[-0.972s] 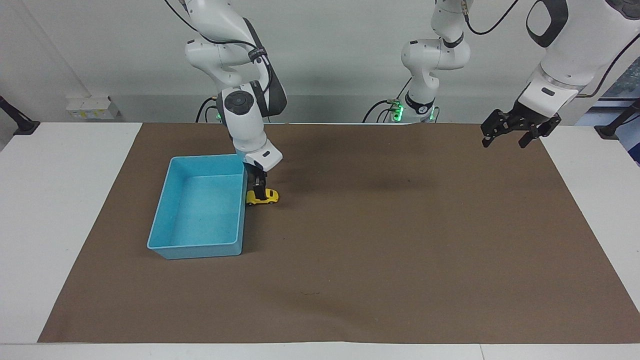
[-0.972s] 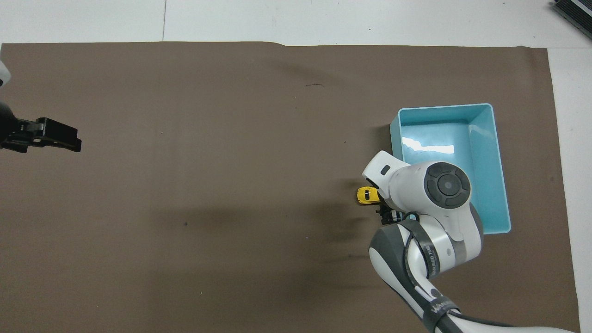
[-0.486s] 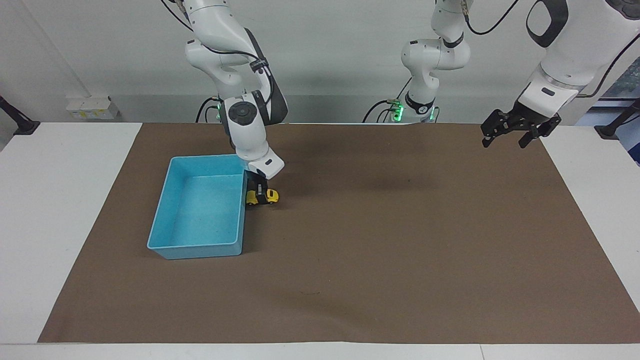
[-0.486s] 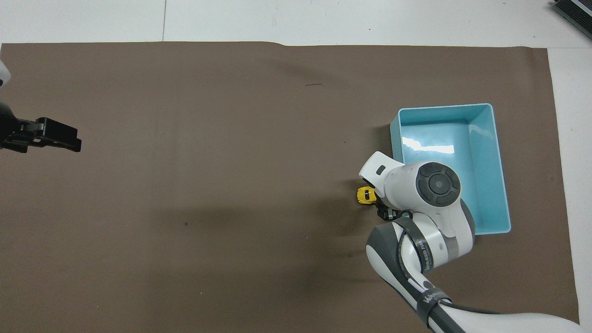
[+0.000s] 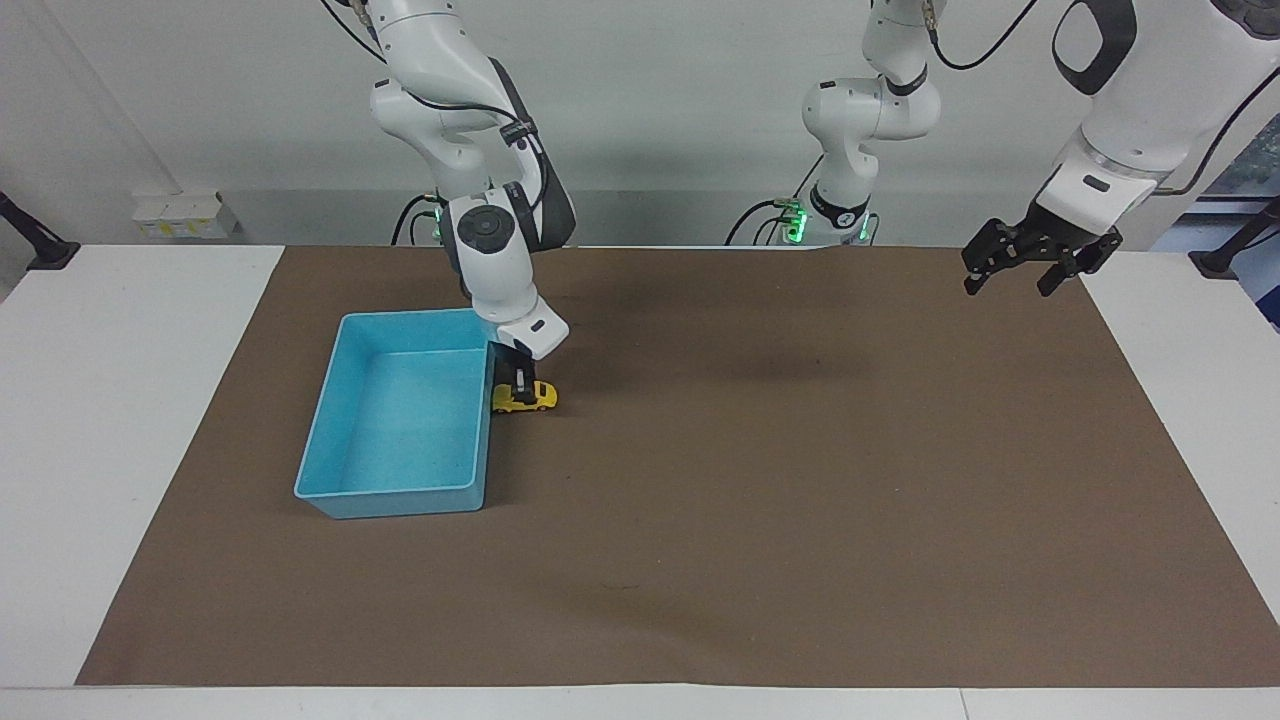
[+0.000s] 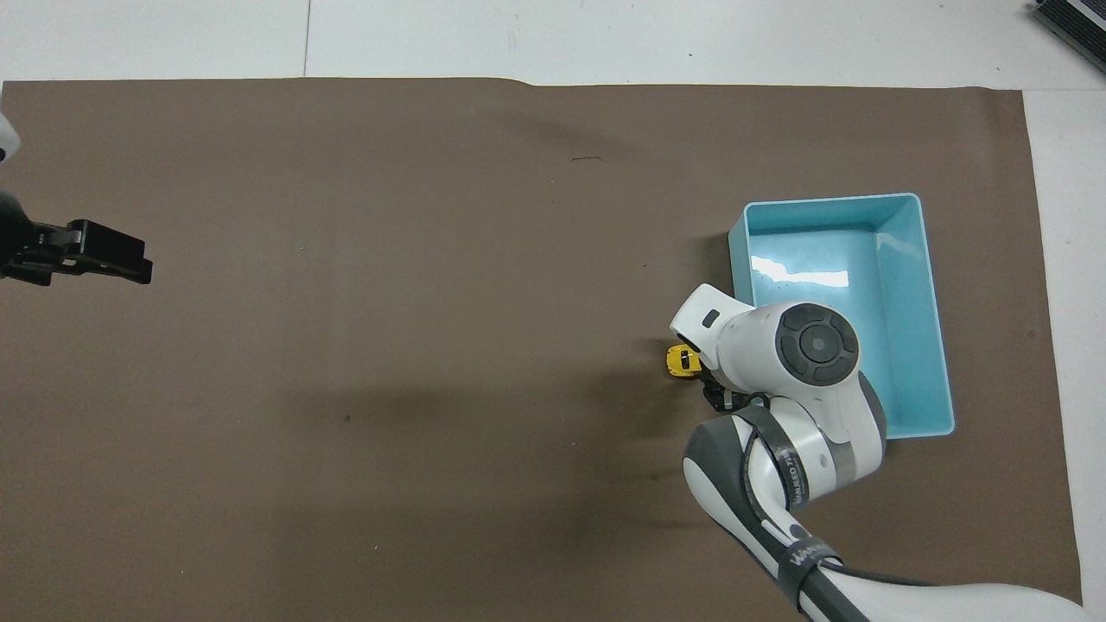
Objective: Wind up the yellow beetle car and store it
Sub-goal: 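Grasp the yellow car with the right gripper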
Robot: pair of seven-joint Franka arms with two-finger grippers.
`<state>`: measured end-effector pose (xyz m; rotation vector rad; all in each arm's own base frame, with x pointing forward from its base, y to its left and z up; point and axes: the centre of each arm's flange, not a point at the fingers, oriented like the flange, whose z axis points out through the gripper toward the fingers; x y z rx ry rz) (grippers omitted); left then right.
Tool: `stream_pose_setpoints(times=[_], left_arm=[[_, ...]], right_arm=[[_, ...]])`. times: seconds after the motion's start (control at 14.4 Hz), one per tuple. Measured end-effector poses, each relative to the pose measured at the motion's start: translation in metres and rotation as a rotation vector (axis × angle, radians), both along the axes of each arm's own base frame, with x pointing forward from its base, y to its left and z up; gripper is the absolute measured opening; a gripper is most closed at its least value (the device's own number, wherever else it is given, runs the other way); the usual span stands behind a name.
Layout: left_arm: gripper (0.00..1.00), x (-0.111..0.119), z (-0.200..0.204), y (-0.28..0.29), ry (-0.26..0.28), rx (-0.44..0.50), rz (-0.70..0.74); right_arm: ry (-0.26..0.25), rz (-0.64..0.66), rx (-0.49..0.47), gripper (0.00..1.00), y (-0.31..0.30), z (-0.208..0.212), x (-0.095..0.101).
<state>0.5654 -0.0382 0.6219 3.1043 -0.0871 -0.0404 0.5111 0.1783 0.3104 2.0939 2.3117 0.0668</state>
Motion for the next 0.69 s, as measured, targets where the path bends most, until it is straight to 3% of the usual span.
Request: stream_pose_setpoints(times=[0.28, 0.69], left_arm=[[1.00, 0.000, 0.000, 0.000, 0.000, 0.000, 0.000], [1.00, 0.000, 0.000, 0.000, 0.000, 0.000, 0.000]], right_arm=[[-0.016, 0.018, 0.007, 0.41, 0.012, 0.007, 0.004], [-0.020, 0.006, 0.010, 0.41, 0.049, 0.055, 0.018]])
